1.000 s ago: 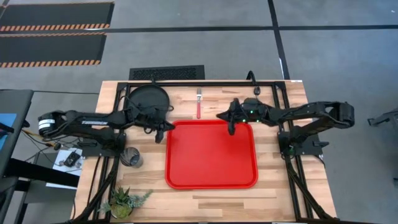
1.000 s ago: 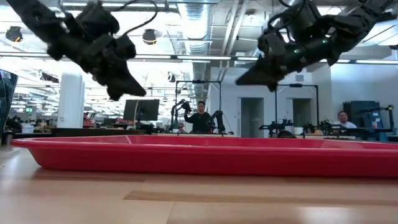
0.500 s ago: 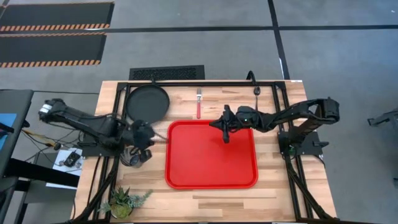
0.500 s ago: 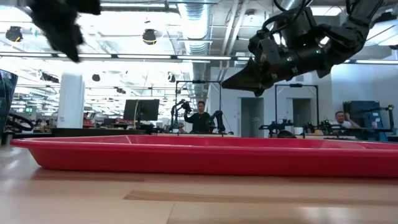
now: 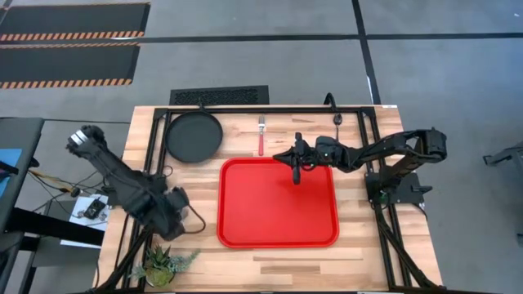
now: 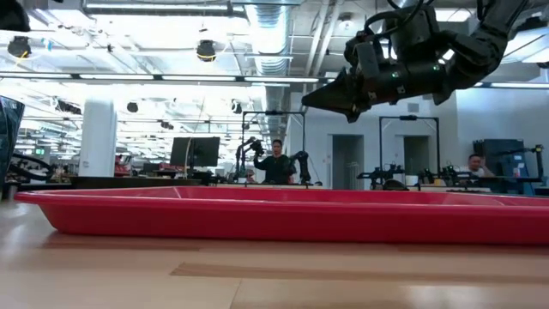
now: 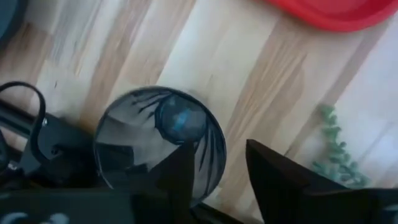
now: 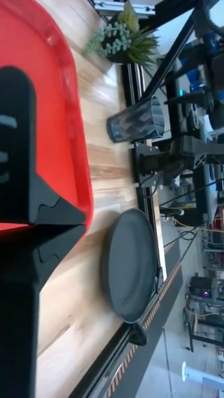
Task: Pick and place plate/cup/fork/spoon on tray
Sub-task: Put the blue glass to the top right of the red serving tray
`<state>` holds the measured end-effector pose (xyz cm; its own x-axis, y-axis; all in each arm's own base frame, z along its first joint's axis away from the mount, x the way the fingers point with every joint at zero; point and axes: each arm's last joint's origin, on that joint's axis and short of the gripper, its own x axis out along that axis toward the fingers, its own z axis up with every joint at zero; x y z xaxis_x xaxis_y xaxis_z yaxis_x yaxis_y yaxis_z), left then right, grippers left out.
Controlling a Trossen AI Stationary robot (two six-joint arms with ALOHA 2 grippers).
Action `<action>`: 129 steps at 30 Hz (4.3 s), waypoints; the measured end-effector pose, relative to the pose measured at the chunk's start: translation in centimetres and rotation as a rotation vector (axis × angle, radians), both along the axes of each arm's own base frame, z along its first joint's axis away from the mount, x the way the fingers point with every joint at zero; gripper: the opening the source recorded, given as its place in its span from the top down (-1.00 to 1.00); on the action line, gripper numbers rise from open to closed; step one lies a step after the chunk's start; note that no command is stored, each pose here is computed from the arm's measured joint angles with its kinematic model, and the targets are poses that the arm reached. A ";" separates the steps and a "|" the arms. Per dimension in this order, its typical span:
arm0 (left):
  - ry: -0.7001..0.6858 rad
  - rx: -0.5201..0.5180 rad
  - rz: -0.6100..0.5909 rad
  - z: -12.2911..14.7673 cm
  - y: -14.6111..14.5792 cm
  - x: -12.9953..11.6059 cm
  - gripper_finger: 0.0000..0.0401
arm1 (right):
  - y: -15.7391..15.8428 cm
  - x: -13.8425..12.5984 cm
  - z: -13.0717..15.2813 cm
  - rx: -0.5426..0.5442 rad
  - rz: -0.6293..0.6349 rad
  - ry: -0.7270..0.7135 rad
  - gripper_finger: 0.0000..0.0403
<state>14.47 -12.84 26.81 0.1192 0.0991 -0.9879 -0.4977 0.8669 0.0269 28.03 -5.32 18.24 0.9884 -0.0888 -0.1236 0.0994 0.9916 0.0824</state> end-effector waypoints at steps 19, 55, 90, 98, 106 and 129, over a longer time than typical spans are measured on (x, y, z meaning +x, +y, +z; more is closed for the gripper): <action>0.059 0.118 -0.068 -4.6 -1.9 1.0 0.60 | 0.0 0.0 0.1 -0.001 0.002 -0.008 0.90; -0.210 0.044 -0.544 -1.8 13.4 18.3 1.00 | 1.2 -5.2 1.3 0.005 0.051 0.037 0.92; -0.565 0.150 -0.424 1.2 12.2 13.4 0.65 | 1.7 -5.0 1.4 -0.014 0.074 0.027 0.92; -0.967 0.186 -0.379 -2.5 12.3 8.3 0.98 | 2.0 -3.5 3.3 -0.023 0.078 -0.006 0.96; -1.211 0.245 -0.359 -4.9 12.6 4.1 0.99 | 1.6 1.2 4.2 -0.048 0.157 0.047 0.95; -1.221 0.316 -0.429 -5.9 13.0 2.0 1.00 | 6.0 13.9 6.5 -0.310 0.305 0.723 0.03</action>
